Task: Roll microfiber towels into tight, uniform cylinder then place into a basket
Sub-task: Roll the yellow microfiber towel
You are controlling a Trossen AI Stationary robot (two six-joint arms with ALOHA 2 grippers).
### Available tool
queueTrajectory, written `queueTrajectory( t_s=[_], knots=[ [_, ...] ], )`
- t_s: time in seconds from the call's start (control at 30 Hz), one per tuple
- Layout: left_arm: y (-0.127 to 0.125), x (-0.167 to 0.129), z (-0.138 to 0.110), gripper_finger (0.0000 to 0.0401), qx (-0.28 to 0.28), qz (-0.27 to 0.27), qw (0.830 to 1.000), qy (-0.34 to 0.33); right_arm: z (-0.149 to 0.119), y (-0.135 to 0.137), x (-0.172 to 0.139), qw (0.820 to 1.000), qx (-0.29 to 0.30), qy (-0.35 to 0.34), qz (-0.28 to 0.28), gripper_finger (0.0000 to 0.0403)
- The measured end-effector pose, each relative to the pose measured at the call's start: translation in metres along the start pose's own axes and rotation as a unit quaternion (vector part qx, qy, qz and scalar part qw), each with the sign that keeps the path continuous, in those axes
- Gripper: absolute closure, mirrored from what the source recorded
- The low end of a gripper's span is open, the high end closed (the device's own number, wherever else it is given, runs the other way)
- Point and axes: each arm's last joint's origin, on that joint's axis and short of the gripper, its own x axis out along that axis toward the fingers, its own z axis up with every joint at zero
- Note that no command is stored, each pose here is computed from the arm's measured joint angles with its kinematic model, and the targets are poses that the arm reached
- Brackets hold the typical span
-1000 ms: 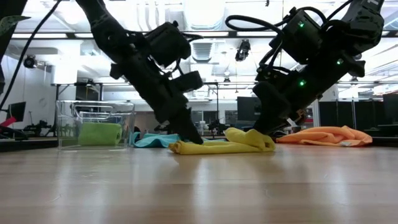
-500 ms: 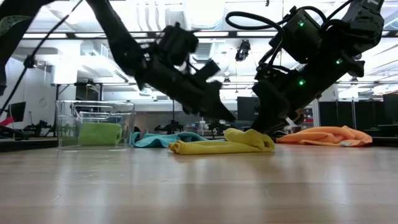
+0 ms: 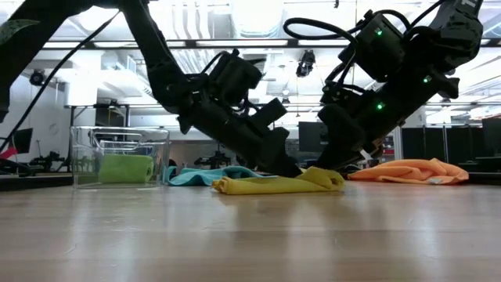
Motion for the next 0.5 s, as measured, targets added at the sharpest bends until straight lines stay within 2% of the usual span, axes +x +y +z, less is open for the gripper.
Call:
queueTrajectory(
  t_s=[0.17, 0.33, 0.5],
  knots=[
    [0.001, -0.002, -0.007, 0.0401, 0.001, 0.004, 1.0, 0.009, 0.003, 0.0, -0.003, 1.0, -0.023, -0.006, 0.004, 0.0394],
    [0.001, -0.004, -0.012, 0.0401, 0.001, 0.005, 1.0, 0.015, 0.018, 0.001, -0.021, 0.999, -0.032, -0.032, 0.017, 0.0392],
    [0.001, -0.005, -0.013, 0.0401, 0.001, 0.005, 1.0, 0.017, 0.019, -0.004, -0.04, 1.0, 0.002, -0.006, 0.012, 0.0361]
  ],
)
